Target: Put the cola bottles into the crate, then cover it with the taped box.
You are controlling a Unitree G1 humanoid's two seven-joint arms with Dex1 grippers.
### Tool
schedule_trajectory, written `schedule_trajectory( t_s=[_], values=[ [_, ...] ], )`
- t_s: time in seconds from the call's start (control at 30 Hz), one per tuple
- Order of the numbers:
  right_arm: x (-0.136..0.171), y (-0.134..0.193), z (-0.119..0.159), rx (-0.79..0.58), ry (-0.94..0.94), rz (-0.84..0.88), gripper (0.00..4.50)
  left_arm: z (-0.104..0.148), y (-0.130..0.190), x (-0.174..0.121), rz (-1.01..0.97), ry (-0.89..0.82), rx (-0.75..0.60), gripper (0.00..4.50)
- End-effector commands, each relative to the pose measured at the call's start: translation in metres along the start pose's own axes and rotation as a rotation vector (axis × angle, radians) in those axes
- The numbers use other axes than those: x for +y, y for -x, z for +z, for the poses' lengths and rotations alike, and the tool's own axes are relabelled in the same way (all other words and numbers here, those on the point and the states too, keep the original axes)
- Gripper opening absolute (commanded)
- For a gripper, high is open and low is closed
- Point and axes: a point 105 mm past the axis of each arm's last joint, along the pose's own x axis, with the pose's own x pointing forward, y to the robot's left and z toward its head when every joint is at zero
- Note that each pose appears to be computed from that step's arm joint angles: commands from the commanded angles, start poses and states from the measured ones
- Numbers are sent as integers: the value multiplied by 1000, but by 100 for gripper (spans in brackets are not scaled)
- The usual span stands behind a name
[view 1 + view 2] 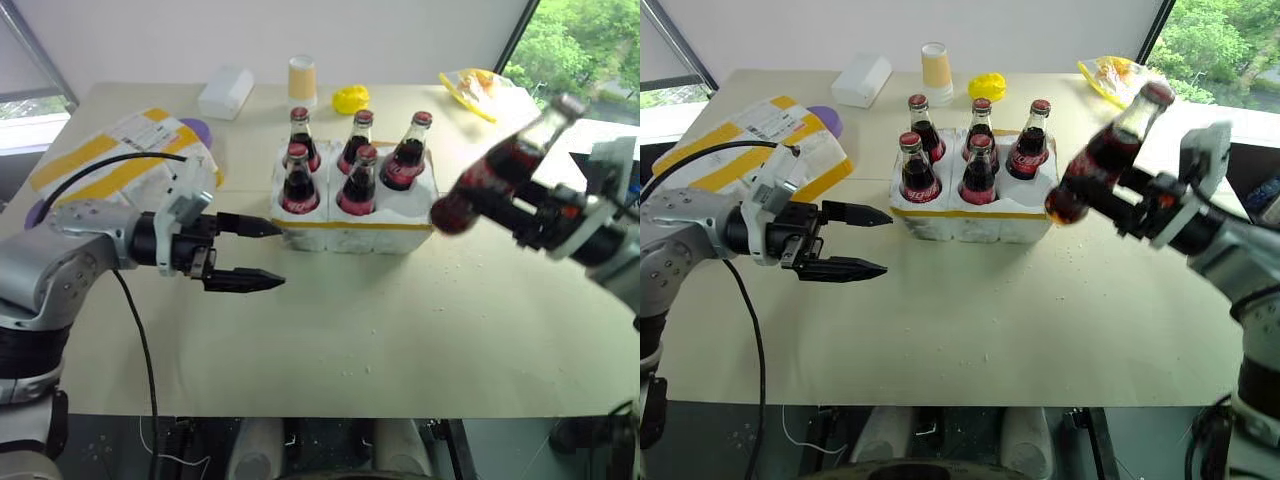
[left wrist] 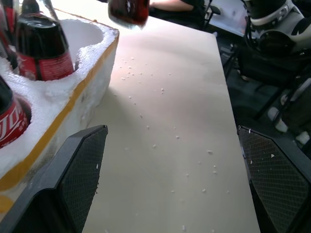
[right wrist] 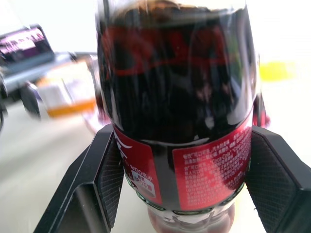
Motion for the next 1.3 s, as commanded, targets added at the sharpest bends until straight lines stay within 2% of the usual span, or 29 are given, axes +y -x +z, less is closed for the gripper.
schedule_trajectory(
  t_s=[0.03,0.13,0.23,0.5,0.8,1.03,1.07,1.1,1.13,1.3],
  values=[
    [0,-16,23,-66,19,54,284,12,6,-5,31,-70,-26,450],
    [-7,-34,18,-52,2,63,284,11,8,-7,48,-72,-30,450],
    [-10,-44,-5,21,6,82,284,13,13,-7,79,-77,-32,450],
    [-19,-55,-32,68,-18,67,284,15,19,-7,124,-78,-36,450],
    [-30,-69,-43,86,-5,40,284,17,18,-6,137,-81,-46,450],
    [-21,-64,-62,176,48,90,284,16,18,-7,144,-80,-47,450],
    [-19,-64,-63,181,46,98,388,15,18,-7,145,-80,-47,450],
    [-18,-64,-64,183,44,105,425,15,18,-7,147,-79,-47,450],
    [-16,-64,-63,184,47,112,445,14,18,-7,149,-78,-47,450],
    [-14,-57,-51,194,66,136,445,12,20,-5,175,-74,-46,450]
  ],
)
